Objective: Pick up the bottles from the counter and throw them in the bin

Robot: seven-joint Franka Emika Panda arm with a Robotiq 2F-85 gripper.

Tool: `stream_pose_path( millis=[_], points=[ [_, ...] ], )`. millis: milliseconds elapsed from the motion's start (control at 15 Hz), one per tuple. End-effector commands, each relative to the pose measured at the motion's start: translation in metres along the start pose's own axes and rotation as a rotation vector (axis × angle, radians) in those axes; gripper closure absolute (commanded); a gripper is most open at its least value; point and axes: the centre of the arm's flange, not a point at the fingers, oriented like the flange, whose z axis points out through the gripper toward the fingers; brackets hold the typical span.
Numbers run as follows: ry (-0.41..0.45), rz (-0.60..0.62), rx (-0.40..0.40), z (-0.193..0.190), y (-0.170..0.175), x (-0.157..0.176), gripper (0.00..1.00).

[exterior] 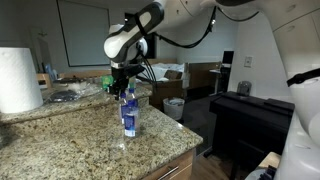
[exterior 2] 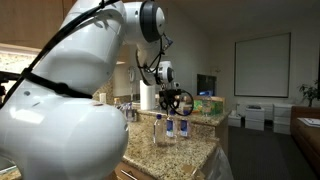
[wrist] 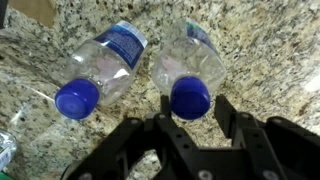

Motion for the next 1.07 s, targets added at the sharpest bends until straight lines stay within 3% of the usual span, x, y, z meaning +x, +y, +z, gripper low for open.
stream_pose_path(
  millis=[0,200,467,533,667,1000],
  points=[
    [0.007,0.027,0.009,-0.0004,0.0005,0.0041,0.8],
    [0.01,0.029,0.003,-0.0032,0.0015,0.0038,0.96],
    [0.013,0.031,0.0,-0.0058,0.0025,0.0049,1.0],
    [0.013,0.031,0.0,-0.0059,0.0025,0.005,0.74],
    [0.009,0.032,0.0,-0.0063,0.002,0.0043,0.69],
    [0.002,0.033,-0.001,-0.0073,0.0029,0.0016,0.36]
  ],
)
